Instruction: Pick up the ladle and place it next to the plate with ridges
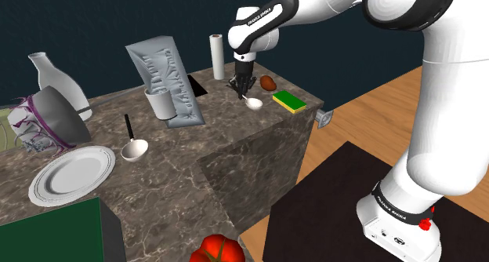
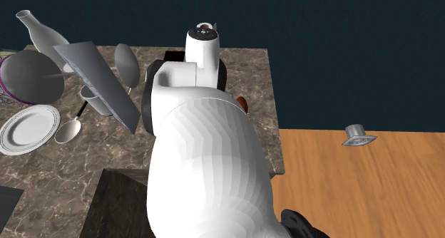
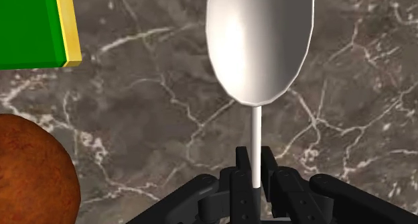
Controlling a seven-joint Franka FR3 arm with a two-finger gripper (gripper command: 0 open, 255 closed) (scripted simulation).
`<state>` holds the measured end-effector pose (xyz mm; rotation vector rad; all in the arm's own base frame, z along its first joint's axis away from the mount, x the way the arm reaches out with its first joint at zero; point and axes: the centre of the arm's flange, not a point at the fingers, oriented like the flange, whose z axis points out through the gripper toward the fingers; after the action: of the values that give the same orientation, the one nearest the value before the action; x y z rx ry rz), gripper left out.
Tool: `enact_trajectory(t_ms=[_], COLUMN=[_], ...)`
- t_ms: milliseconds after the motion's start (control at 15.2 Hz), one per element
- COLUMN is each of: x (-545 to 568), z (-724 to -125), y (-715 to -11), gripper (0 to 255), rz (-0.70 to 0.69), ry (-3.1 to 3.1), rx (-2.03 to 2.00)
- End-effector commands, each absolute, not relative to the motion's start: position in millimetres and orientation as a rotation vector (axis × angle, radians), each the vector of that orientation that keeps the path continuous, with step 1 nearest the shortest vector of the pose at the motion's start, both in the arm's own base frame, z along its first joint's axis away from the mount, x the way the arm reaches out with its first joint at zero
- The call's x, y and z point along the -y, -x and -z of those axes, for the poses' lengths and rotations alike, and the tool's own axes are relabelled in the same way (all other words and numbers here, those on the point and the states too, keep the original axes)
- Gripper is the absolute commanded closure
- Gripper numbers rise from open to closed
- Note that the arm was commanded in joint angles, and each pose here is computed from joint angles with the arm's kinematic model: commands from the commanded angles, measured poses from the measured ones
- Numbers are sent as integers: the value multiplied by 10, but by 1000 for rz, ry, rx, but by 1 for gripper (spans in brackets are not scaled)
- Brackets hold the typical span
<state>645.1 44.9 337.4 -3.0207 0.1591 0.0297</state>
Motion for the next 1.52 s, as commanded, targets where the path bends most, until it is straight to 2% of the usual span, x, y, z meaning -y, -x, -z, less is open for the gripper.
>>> enact_trajectory(t_ms=[0,264,1452], x=[-448,-448,-448], z=[-3373,-3373,-4323], y=[-6451,-6451,-6451], gripper=[255,255,255], rz=[-30,-30,-30], ry=[3021,3021,3021], rx=[-159,-159,-159])
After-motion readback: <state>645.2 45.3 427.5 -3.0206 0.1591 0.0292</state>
